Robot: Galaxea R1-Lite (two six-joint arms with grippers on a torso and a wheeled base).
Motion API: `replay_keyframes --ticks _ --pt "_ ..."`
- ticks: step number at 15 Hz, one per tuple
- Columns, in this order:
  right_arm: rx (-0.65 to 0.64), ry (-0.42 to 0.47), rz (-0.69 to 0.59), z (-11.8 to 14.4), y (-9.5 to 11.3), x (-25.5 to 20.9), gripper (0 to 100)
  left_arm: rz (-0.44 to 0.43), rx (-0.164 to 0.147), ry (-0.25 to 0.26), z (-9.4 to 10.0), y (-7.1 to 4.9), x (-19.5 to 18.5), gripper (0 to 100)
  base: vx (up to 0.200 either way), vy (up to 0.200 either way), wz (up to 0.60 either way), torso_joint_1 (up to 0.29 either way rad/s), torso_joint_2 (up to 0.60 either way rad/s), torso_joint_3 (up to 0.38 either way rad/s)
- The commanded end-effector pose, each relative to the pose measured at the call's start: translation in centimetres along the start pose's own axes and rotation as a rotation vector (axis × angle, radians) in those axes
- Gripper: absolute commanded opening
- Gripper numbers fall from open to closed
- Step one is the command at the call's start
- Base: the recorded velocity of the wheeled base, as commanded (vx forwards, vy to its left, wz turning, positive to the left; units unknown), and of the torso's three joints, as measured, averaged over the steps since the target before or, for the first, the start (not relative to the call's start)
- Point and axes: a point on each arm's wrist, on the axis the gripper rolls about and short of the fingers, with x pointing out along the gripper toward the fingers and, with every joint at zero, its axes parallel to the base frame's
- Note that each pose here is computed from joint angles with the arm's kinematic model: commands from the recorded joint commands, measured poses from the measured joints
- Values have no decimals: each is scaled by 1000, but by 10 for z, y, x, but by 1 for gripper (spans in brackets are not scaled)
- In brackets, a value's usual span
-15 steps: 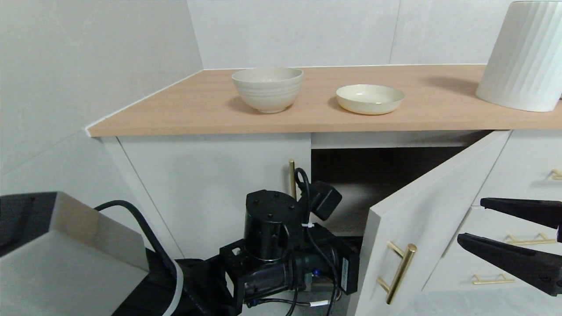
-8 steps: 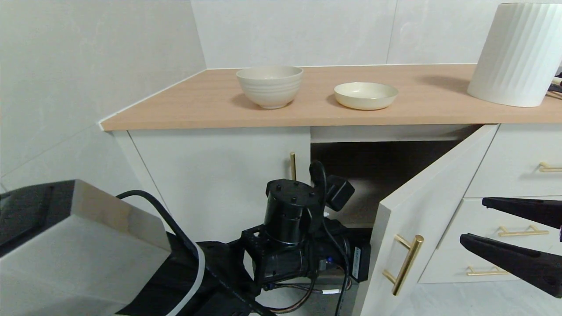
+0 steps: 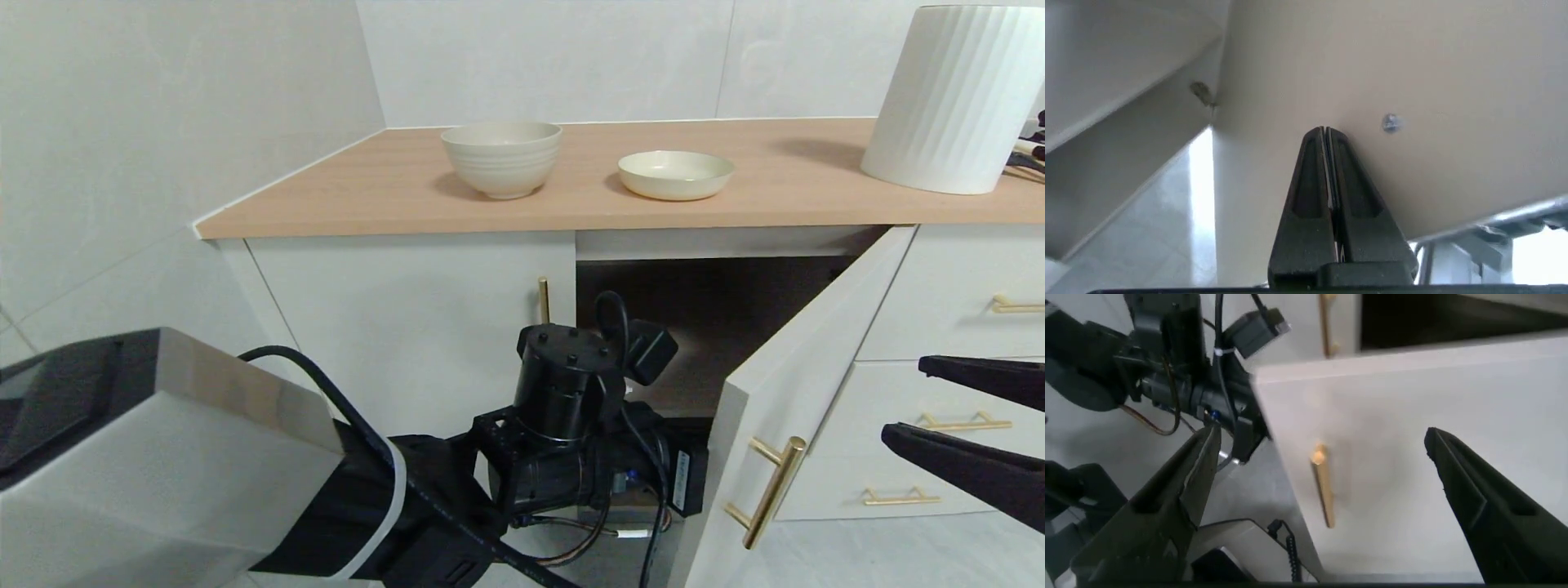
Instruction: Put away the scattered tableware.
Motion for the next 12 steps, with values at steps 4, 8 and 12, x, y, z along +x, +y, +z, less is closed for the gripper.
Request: replay_keyframes --ticks 4,8,12 --pt "-4 -29 -1 4 1 -4 100 2 1 -3 3 1 7 0 0 0 0 0 0 0" --pt "-9 -91 4 16 2 -13 100 -78 30 16 -3 -38 12 0 0 0 0 0 0 0" --pt "50 -156 15 30 4 -22 100 -118 41 45 -10 -58 23 0 0 0 0 0 0 0"
